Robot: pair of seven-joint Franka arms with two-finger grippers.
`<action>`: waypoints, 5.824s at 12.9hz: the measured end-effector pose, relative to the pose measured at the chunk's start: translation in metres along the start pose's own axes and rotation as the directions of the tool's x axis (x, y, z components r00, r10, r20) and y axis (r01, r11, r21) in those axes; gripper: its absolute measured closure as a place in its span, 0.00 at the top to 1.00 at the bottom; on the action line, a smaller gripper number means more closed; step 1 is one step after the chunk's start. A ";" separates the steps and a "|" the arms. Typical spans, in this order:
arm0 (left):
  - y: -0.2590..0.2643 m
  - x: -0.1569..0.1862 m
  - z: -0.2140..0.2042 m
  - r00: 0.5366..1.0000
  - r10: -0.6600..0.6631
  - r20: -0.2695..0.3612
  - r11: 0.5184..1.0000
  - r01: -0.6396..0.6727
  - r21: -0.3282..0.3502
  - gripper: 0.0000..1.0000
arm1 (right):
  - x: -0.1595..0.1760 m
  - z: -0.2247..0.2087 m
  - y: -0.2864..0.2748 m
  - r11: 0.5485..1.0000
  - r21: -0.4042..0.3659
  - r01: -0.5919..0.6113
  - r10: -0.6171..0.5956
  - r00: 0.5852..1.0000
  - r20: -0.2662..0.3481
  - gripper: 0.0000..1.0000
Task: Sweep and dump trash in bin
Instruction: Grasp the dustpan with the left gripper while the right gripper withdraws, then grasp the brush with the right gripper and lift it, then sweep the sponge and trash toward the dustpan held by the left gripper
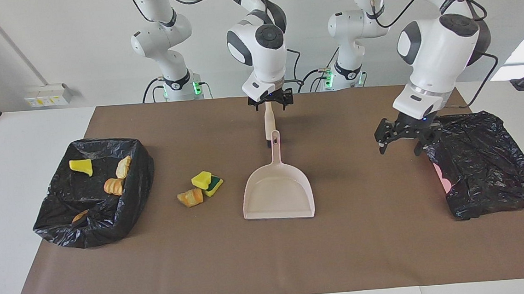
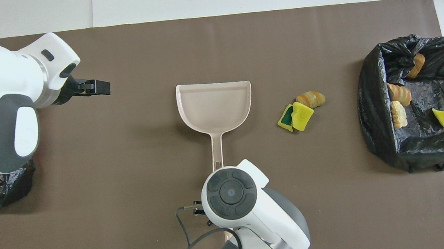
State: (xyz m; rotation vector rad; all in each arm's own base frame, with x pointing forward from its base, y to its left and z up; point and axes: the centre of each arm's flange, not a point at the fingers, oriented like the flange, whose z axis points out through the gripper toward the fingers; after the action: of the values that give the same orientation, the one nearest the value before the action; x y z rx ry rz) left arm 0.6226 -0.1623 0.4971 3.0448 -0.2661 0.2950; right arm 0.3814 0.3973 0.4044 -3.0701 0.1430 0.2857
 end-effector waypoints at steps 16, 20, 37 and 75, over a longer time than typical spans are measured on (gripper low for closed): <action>0.230 -0.090 0.116 0.967 -0.033 0.252 0.994 0.059 -0.094 1.00 | -0.074 0.088 0.010 0.993 -0.005 -0.121 0.121 0.993 -0.015 0.40; 0.254 -0.116 0.115 0.967 -0.040 0.252 0.991 0.071 -0.115 1.00 | -0.060 0.070 0.026 0.984 -0.070 -0.164 0.167 0.985 0.040 0.26; 0.251 -0.133 0.125 0.946 -0.060 0.318 0.994 0.086 -0.068 0.32 | 0.128 -0.034 0.263 0.971 -0.239 -0.022 0.006 0.998 -0.070 0.26; 0.128 -0.139 0.117 0.550 0.771 0.319 0.615 -0.773 -0.154 0.32 | 0.105 0.019 0.027 0.986 0.074 0.148 -0.152 0.987 0.058 0.26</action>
State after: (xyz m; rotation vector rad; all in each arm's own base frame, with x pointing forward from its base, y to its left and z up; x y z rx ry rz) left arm 0.4871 -0.2754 0.3620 2.7266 -1.6551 -0.2501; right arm 0.4779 0.3629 0.3648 -2.9778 -0.0797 0.3605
